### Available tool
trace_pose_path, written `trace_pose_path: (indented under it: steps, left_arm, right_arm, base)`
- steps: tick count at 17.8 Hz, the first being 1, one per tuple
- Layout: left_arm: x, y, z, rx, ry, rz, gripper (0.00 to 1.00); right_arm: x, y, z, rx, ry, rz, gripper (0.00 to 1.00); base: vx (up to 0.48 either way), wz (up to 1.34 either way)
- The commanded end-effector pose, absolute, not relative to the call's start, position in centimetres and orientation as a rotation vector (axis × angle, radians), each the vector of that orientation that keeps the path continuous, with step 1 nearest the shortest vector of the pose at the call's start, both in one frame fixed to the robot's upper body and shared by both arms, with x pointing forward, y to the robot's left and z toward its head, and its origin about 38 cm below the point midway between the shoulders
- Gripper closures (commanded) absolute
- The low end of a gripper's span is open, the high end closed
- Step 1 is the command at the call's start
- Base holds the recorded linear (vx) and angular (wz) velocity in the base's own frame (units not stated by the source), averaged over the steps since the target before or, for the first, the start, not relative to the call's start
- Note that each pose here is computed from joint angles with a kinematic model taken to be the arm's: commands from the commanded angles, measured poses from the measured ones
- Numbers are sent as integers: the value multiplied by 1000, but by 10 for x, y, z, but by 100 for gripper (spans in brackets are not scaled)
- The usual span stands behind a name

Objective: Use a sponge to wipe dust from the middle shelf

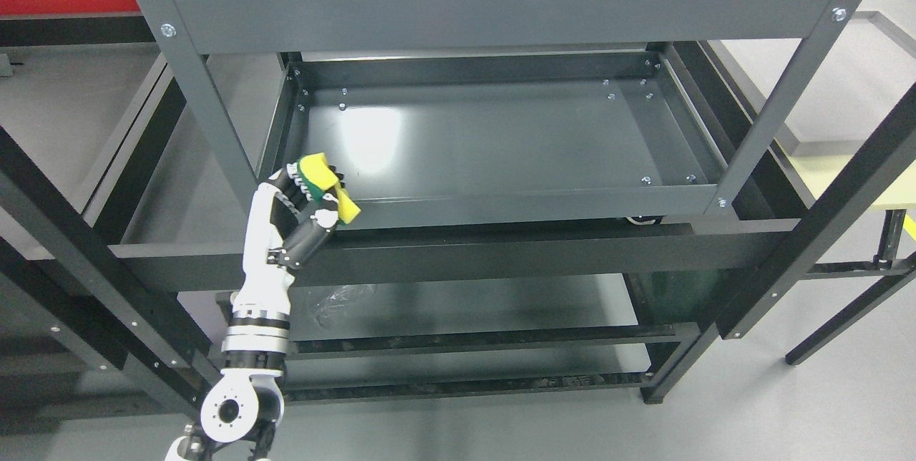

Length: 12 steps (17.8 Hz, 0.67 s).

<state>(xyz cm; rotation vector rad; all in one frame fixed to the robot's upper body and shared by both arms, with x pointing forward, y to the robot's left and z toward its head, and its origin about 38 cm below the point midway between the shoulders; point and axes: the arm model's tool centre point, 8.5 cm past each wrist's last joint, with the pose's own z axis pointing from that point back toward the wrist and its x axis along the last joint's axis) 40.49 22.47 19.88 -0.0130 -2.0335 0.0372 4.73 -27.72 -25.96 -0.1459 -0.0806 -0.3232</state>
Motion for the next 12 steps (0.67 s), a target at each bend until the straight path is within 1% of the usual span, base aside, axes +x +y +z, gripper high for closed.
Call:
trace_pose_path:
  steps: [1,6,10,12]
  left_arm:
    - [391,299,220,163,-2088,208,100]
    - [380,297,194,160,-2016,193,100]
    - [383,268,192,87,-2019,134,100]
    - [384,263,192,73,-2020,122,100]
  right_arm:
    - [46,-287,-259,-152,-29,-324,0]
    - [46,-287,-259,-152,-29,-324,0]
    - [46,-287,-259,-152,-29,-324,0]
    - [46,-287,-259,-154,-29,-324,0]
  base:
    - [0,0]
    - [0,0]
    - [0,0]
    - [0,0]
